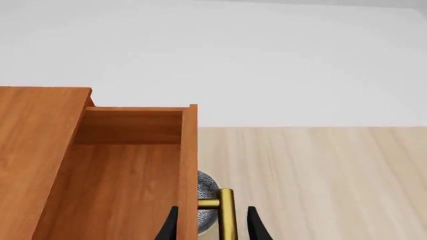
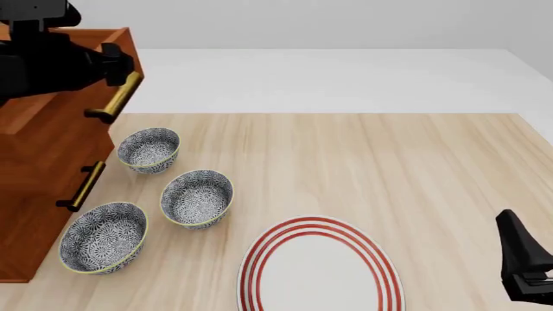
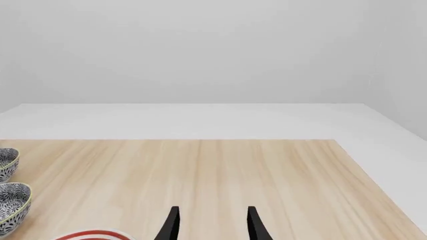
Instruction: Open the top drawer of the cabinet.
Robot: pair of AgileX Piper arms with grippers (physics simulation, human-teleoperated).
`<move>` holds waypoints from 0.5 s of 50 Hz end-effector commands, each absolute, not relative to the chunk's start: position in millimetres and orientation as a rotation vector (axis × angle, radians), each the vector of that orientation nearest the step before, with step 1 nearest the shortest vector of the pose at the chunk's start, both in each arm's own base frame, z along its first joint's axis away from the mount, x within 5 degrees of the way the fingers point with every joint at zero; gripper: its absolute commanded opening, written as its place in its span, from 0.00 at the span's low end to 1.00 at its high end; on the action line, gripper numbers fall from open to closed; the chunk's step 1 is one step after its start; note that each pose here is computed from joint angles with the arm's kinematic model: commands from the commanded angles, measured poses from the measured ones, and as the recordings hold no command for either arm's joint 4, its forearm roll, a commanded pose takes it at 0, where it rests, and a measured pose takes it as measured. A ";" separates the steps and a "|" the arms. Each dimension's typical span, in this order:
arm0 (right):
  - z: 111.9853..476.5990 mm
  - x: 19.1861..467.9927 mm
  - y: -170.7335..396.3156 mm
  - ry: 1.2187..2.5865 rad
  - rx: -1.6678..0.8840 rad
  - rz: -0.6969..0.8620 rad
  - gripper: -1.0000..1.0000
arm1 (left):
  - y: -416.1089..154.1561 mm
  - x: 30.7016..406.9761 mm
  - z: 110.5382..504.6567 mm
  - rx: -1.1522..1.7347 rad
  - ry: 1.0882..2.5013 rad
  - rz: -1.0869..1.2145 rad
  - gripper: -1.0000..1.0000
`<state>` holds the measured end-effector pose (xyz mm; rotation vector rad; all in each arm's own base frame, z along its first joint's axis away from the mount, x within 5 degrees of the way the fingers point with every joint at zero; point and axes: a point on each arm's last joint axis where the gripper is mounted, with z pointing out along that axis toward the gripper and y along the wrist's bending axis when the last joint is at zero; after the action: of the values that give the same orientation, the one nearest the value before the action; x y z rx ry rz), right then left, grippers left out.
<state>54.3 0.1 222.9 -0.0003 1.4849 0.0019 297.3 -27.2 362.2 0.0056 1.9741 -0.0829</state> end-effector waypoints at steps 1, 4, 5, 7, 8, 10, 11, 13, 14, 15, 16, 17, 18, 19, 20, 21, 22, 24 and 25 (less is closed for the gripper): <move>222.2 54.5 0.1 1.485 0.000 0.002 1.00 | -53.0 321.2 250.0 0.214 2.309 -0.072 1.00; 221.9 54.5 0.1 1.485 0.000 0.002 1.00 | -53.6 321.3 249.9 0.218 2.309 -0.072 1.00; 221.9 54.5 0.1 1.485 -0.001 0.002 1.00 | -53.8 321.5 250.0 0.217 2.308 -0.073 1.00; 221.9 54.5 0.1 1.485 0.000 0.002 1.00 | -55.3 321.3 249.3 0.221 2.309 -0.076 1.00; 221.9 54.5 0.1 1.485 0.000 0.002 1.00 | -55.6 321.7 248.7 0.223 2.310 -0.076 1.00; 221.9 54.5 0.1 1.485 0.000 0.002 1.00 | -57.6 321.2 247.3 0.229 2.312 -0.079 1.00; 221.9 54.5 0.1 1.485 0.000 0.002 1.00 | -58.0 321.7 246.5 0.230 2.313 -0.080 1.00; 221.9 54.5 0.1 1.485 0.000 0.002 1.00 | -59.9 321.8 245.0 0.235 2.315 -0.083 1.00; 221.9 54.5 0.1 1.485 -0.001 0.002 1.00 | -60.4 321.8 244.8 0.236 2.315 -0.084 1.00; 222.0 54.5 0.1 1.485 -0.001 0.002 1.00 | -60.9 322.0 244.4 0.238 2.315 -0.085 1.00; 222.0 54.5 0.1 1.485 -0.001 0.002 1.00 | -60.9 322.0 244.4 0.238 2.315 -0.085 1.00; 221.9 54.5 0.1 1.485 0.000 0.002 1.00 | -62.5 322.0 243.7 0.242 2.316 -0.088 1.00; 221.9 54.5 0.1 1.485 -0.001 0.002 1.00 | -62.8 322.2 243.5 0.243 2.315 -0.088 1.00; 221.9 54.5 0.1 1.485 -0.001 0.002 1.00 | -63.2 322.6 243.2 0.243 2.316 -0.089 1.00; 221.9 54.5 0.1 1.485 0.000 0.002 1.00 | -63.8 322.4 242.8 0.246 2.317 -0.090 1.00; 221.9 54.5 0.1 1.485 0.000 0.002 1.00 | -63.7 323.0 242.0 0.250 2.319 -0.087 1.00; 221.9 54.5 0.1 1.485 0.000 0.002 1.00 | -63.3 323.9 241.8 0.250 2.319 -0.086 1.00; 221.9 54.5 0.1 1.485 -0.001 0.002 1.00 | -64.1 324.4 242.9 0.252 2.318 -0.087 1.00; 221.9 54.5 0.1 1.485 0.000 0.002 1.00 | -64.6 324.4 243.3 0.255 2.317 -0.087 1.00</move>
<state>54.5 0.1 222.0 -0.0004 1.4850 0.0019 298.4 -42.6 362.6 0.0168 1.9610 -0.1573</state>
